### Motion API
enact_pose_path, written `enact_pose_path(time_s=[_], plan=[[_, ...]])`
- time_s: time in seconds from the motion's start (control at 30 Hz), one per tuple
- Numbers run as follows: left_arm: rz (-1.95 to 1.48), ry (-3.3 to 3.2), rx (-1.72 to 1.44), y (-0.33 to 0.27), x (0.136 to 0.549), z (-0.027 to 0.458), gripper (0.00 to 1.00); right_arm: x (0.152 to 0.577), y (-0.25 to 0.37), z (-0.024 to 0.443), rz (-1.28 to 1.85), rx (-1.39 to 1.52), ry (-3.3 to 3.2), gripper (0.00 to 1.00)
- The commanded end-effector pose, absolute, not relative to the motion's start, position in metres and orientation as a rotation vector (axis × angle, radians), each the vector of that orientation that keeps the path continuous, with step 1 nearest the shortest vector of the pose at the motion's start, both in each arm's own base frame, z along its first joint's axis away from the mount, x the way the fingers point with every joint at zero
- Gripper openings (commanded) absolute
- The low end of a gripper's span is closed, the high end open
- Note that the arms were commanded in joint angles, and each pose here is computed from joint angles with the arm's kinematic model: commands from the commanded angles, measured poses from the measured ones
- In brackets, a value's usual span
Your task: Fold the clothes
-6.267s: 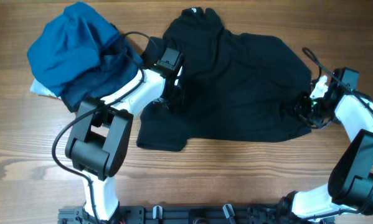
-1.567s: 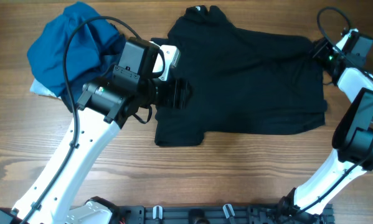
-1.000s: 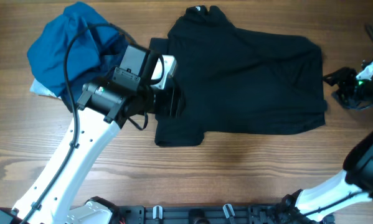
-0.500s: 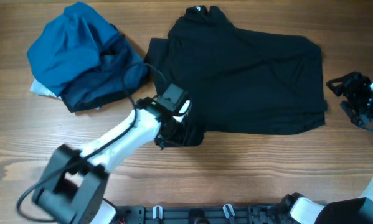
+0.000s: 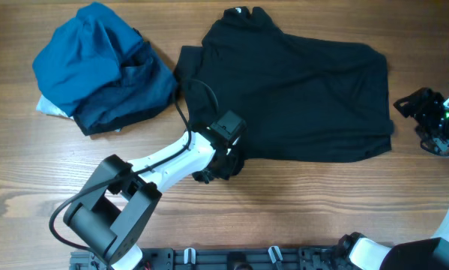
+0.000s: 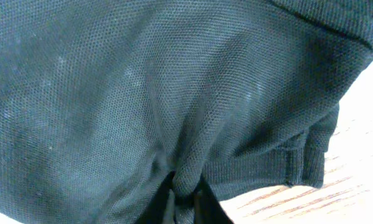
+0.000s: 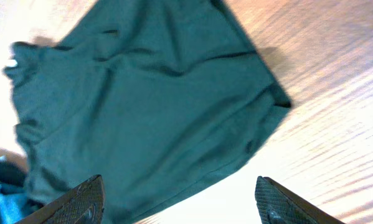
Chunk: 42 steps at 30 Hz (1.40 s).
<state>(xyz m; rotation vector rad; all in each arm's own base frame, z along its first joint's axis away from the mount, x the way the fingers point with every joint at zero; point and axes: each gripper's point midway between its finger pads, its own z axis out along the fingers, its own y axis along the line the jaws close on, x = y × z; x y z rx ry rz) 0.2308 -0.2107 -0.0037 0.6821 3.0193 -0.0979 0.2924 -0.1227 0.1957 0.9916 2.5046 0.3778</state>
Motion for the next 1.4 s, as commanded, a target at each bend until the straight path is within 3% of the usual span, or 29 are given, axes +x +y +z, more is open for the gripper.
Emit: enact_pose_path(time_s=[0.0, 0.2, 0.37, 0.47, 0.53, 0.57, 0.6, 0.7, 0.8, 1.03, 1.27, 1.37], plan=[[-0.022, 3.192, 0.517, -0.188, 0.205, -0.024, 0.04, 0.287, -0.14, 0.17, 0.255, 1.074, 2.575, 0.79], [-0.013, 3.238, 0.263, -0.154, 0.217, -0.006, 0.04, 0.28, -0.148, 0.119, 0.224, 1.187, 2.743, 0.78], [-0.033, 3.232, 0.088, -0.139, 0.229, -0.001, 0.04, 0.272, -0.135, 0.086, 0.341, 1.2, 2.893, 0.58], [-0.055, 3.209, 0.088, -0.143, 0.235, -0.001, 0.04, 0.274, -0.126, 0.075, 0.43, 1.156, 2.924, 0.61], [-0.069, 3.195, 0.09, -0.145, 0.238, -0.001, 0.04, 0.281, -0.13, 0.067, 0.422, 1.138, 2.891, 0.57], [-0.074, 3.19, 0.09, -0.146, 0.239, -0.001, 0.04, 0.288, -0.131, 0.063, 0.434, 1.119, 2.86, 0.52], [-0.086, 3.189, 0.09, -0.147, 0.239, -0.001, 0.04, 0.294, -0.133, 0.057, 0.436, 1.134, 2.823, 0.38], [-0.166, 3.186, 0.091, -0.157, 0.24, 0.0, 0.04, 0.287, -0.132, 0.044, 0.417, 1.222, 2.811, 0.25], [-0.281, 3.187, 0.096, -0.17, 0.24, 0.001, 0.04, 0.259, -0.149, 0.037, 0.179, 1.422, 2.84, 0.24], [-0.277, 3.191, 0.106, -0.169, 0.239, 0.001, 0.04, 0.228, -0.126, 0.016, 0.225, 1.453, 2.944, 0.28], [-0.274, 3.197, 0.105, -0.168, 0.238, 0.001, 0.04, 0.259, -0.102, 0.003, 0.541, 1.364, 2.807, 0.29], [-0.285, 3.199, 0.106, -0.169, 0.237, 0.002, 0.04, 0.271, -0.097, 0.008, 0.631, 1.311, 2.768, 0.35]])
